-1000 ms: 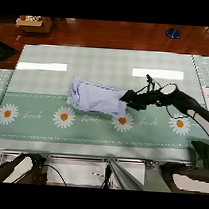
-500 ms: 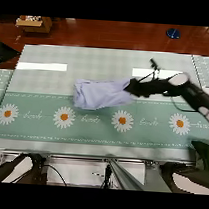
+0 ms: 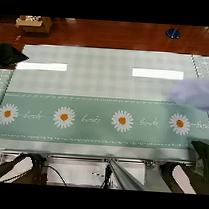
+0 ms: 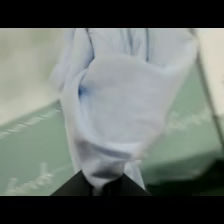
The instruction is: Fold the shirts.
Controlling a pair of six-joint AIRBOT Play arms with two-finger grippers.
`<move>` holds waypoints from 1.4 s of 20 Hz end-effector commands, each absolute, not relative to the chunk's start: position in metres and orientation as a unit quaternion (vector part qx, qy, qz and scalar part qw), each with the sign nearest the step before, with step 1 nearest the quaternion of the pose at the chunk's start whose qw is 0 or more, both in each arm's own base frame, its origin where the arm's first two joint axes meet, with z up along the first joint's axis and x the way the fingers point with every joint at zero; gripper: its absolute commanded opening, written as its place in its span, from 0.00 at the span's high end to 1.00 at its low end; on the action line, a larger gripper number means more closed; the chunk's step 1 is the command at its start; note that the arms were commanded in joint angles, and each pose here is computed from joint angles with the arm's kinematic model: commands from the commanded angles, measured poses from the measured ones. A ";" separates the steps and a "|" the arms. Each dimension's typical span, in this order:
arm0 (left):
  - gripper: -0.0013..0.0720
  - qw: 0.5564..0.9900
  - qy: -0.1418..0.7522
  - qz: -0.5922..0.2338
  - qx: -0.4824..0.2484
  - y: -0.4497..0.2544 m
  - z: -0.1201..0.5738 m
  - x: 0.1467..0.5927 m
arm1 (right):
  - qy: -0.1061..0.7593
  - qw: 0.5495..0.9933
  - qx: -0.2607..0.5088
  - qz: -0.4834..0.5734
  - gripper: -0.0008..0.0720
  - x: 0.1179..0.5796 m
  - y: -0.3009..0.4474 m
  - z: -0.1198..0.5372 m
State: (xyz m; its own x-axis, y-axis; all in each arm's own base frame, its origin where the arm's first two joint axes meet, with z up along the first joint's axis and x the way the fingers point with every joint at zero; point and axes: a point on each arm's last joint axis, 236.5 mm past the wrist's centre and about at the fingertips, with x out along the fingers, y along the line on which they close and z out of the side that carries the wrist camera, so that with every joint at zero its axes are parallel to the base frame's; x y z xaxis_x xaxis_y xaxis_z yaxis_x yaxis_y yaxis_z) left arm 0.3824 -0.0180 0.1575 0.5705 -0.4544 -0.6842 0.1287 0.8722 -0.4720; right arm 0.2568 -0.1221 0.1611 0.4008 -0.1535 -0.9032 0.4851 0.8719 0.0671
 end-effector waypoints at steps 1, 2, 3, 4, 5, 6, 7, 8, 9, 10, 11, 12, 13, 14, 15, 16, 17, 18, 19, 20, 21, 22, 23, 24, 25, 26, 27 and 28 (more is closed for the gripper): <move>0.71 0.855 0.449 -0.175 -0.190 -0.019 0.141 0.389 | 0.603 0.680 0.166 -0.384 0.95 0.116 -0.184 0.164; 0.71 0.854 0.452 -0.179 -0.187 -0.019 0.137 0.390 | 0.602 0.662 0.187 -0.406 0.95 0.101 -0.188 0.164; 0.71 0.851 0.456 -0.179 -0.188 -0.019 0.132 0.392 | 0.596 0.657 0.203 -0.416 0.95 0.096 -0.190 0.164; 0.71 0.849 0.460 -0.179 -0.189 -0.018 0.128 0.393 | 0.594 0.649 0.210 -0.427 0.95 0.090 -0.194 0.164; 0.71 0.848 0.462 -0.183 -0.185 -0.018 0.125 0.394 | 0.595 0.638 0.214 -0.439 0.95 0.081 -0.197 0.163; 0.71 0.846 0.465 -0.186 -0.182 -0.017 0.121 0.396 | 0.598 0.625 0.219 -0.452 0.95 0.073 -0.200 0.160; 0.71 0.844 0.468 -0.185 -0.185 -0.016 0.118 0.397 | 0.601 0.615 0.227 -0.458 0.95 0.066 -0.201 0.156; 0.71 0.841 0.472 -0.185 -0.187 -0.016 0.114 0.398 | 0.606 0.604 0.235 -0.462 0.95 0.059 -0.202 0.150; 0.71 0.839 0.476 -0.185 -0.189 -0.016 0.110 0.399 | 0.615 0.589 0.241 -0.466 0.95 0.051 -0.202 0.143; 0.71 0.836 0.479 -0.185 -0.191 -0.015 0.106 0.400 | 0.623 0.574 0.246 -0.470 0.95 0.042 -0.201 0.137; 0.71 0.834 0.483 -0.185 -0.193 -0.015 0.103 0.401 | 0.633 0.555 0.252 -0.478 0.95 0.030 -0.200 0.129; 0.71 0.832 0.486 -0.185 -0.196 -0.015 0.100 0.402 | 0.641 0.535 0.256 -0.487 0.95 0.017 -0.197 0.123; 0.71 0.831 0.487 -0.183 -0.197 -0.014 0.097 0.404 | 0.648 0.514 0.259 -0.499 0.95 0.003 -0.194 0.117; 0.71 0.832 0.485 -0.180 -0.198 -0.012 0.095 0.407 | 0.652 0.495 0.259 -0.513 0.95 -0.012 -0.191 0.113; 0.71 0.835 0.482 -0.176 -0.199 -0.010 0.094 0.410 | 0.654 0.476 0.255 -0.530 0.95 -0.028 -0.189 0.108; 0.71 0.839 0.477 -0.171 -0.200 -0.008 0.093 0.414 | 0.656 0.459 0.251 -0.544 0.95 -0.042 -0.185 0.103; 0.71 0.842 0.472 -0.166 -0.201 -0.006 0.092 0.418 | 0.656 0.447 0.247 -0.556 0.95 -0.054 -0.183 0.097; 0.71 0.846 0.467 -0.161 -0.201 -0.003 0.092 0.422 | 0.657 0.435 0.243 -0.567 0.95 -0.066 -0.180 0.090; 0.71 0.850 0.461 -0.157 -0.199 -0.001 0.092 0.426 | 0.656 0.424 0.236 -0.577 0.95 -0.076 -0.180 0.085; 0.71 0.856 0.454 -0.158 -0.189 0.001 0.093 0.429 | 0.656 0.415 0.230 -0.587 0.95 -0.086 -0.180 0.079; 0.71 0.861 0.448 -0.158 -0.181 0.003 0.094 0.432 | 0.657 0.408 0.228 -0.592 0.95 -0.093 -0.181 0.073; 0.71 0.865 0.443 -0.155 -0.177 0.005 0.095 0.434 | 0.657 0.401 0.234 -0.594 0.95 -0.098 -0.179 0.066; 0.71 0.867 0.440 -0.153 -0.177 0.007 0.095 0.436 | 0.656 0.398 0.236 -0.596 0.95 -0.102 -0.180 0.060; 0.71 0.870 0.436 -0.150 -0.176 0.008 0.096 0.438 | 0.656 0.395 0.238 -0.598 0.95 -0.106 -0.180 0.054; 0.71 0.871 0.433 -0.148 -0.176 0.009 0.096 0.439 | 0.654 0.394 0.239 -0.600 0.95 -0.109 -0.181 0.049; 0.71 0.873 0.431 -0.146 -0.176 0.010 0.097 0.440 | 0.653 0.394 0.239 -0.601 0.95 -0.111 -0.181 0.045; 0.71 0.873 0.431 -0.146 -0.176 0.010 0.097 0.440 | 0.654 0.394 0.235 -0.602 0.93 -0.113 -0.183 0.041; 0.71 0.873 0.432 -0.146 -0.176 0.010 0.097 0.440 | 0.656 0.393 0.226 -0.603 0.69 -0.116 -0.186 0.040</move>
